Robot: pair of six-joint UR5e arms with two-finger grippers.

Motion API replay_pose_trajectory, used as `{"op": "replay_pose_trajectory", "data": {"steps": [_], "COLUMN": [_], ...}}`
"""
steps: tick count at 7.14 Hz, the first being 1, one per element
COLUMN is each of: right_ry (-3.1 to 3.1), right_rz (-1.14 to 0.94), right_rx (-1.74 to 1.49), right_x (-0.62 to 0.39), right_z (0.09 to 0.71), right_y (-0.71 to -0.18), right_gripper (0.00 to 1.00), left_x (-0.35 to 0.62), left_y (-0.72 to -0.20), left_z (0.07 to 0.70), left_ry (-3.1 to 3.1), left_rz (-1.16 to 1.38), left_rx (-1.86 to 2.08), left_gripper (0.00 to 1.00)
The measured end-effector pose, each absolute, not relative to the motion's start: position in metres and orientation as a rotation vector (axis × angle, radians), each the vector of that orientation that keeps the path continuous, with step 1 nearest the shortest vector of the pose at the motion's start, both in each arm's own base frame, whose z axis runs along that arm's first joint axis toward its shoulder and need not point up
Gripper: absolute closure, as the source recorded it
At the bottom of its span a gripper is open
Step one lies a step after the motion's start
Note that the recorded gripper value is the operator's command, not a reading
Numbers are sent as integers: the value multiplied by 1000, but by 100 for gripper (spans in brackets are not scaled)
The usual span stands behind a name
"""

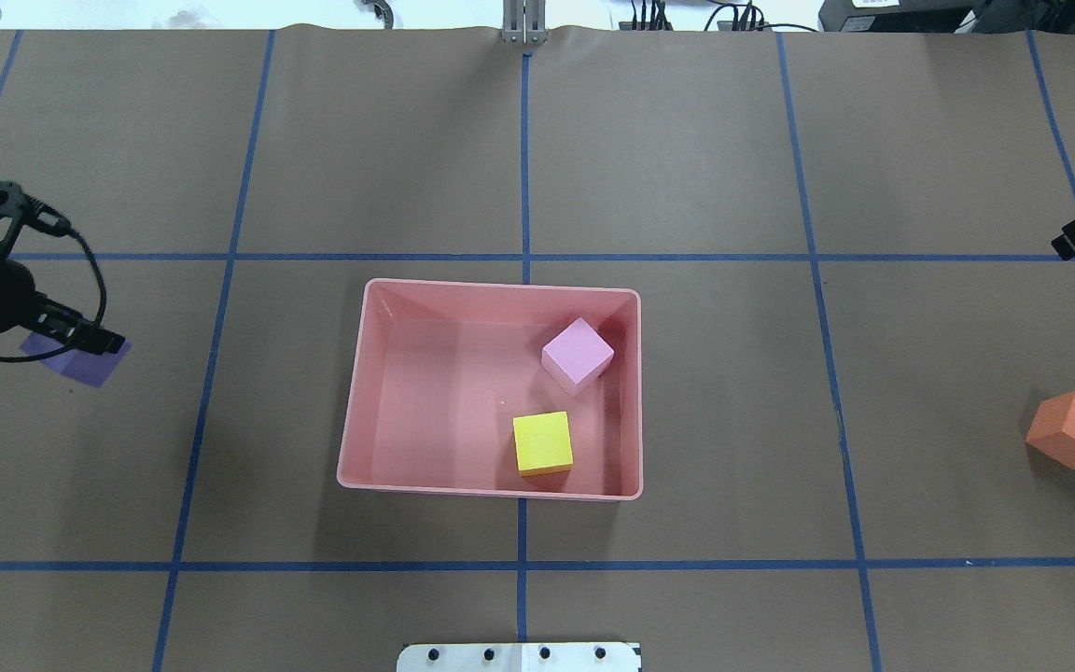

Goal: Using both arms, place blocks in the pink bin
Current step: 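Carry the purple cube with the left gripper into the bin and release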

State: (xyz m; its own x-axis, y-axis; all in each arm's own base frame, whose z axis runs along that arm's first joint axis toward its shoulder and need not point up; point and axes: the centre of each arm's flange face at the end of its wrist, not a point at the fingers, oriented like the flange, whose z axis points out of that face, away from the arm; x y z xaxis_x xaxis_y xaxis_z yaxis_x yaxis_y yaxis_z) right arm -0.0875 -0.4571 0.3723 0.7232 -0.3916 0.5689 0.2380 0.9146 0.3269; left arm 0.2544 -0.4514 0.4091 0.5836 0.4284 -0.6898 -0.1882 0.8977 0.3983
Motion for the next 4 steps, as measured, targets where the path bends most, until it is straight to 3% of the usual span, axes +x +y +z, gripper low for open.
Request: {"op": "replay_pose_trajectory", "data": {"steps": [2,3,4], "right_ry": [-708,-733,-748], "right_rz": [-363,-371,-377], "right_rx": [267,284,301], "right_x": [-77,-70,-63], "right_z": [421,453,486], "right_y": [-453,-449,-441], "right_gripper": [0,0,0], "left_x": [291,318,352], "left_y": [-480,-478,-471], "left_z": [271,225,191], "left_ry": [897,910,922], "left_rz": [279,263,244], "left_rx": [247,216,194], "left_gripper": [93,84,31]}}
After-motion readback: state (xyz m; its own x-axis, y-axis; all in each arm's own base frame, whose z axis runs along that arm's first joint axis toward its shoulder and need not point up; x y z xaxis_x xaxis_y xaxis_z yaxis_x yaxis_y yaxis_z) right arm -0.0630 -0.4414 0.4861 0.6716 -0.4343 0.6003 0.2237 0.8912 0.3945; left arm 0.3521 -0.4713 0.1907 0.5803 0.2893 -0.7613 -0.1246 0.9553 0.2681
